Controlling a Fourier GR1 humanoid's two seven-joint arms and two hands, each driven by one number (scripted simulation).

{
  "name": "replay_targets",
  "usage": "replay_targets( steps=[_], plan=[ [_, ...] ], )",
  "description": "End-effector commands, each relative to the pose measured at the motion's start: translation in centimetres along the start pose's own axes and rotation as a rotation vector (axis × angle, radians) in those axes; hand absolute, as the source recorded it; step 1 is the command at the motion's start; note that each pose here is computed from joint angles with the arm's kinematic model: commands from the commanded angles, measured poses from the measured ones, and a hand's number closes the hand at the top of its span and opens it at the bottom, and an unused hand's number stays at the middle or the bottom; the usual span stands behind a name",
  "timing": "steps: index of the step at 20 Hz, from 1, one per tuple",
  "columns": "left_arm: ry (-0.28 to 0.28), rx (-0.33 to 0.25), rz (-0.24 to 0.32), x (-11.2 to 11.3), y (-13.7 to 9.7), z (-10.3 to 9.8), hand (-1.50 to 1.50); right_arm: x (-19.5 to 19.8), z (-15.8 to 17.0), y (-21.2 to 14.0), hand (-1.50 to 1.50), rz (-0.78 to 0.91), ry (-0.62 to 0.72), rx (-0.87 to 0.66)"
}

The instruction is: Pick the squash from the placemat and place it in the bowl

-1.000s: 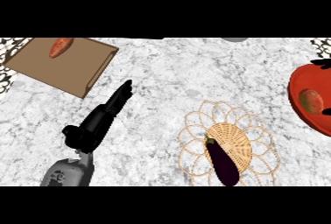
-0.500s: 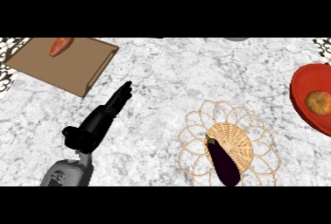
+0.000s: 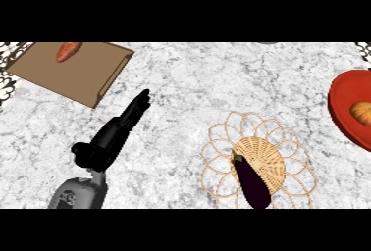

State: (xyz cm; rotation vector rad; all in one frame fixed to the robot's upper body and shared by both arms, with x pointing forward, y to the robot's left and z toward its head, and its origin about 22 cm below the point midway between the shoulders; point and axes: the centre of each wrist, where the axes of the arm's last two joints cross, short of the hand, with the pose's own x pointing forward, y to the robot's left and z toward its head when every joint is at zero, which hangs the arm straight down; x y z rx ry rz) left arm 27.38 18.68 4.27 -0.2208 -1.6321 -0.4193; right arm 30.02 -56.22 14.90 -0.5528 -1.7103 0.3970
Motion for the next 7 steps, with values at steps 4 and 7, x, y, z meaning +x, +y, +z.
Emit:
replay_targets(
  steps=[4, 7],
  plan=[
    [-0.003, -0.013, 0.003, 0.2, -0.6, -0.2, 0.00, -0.3, 2.0, -2.1, -1.50, -0.090, -0.020, 0.031],
    [0.000, 0.003, -0.005, -0.1, 0.1, 0.3, 0.00, -0.2, 2.6, -2.8, -1.50, -0.118, -0.012, 0.039]
  ],
)
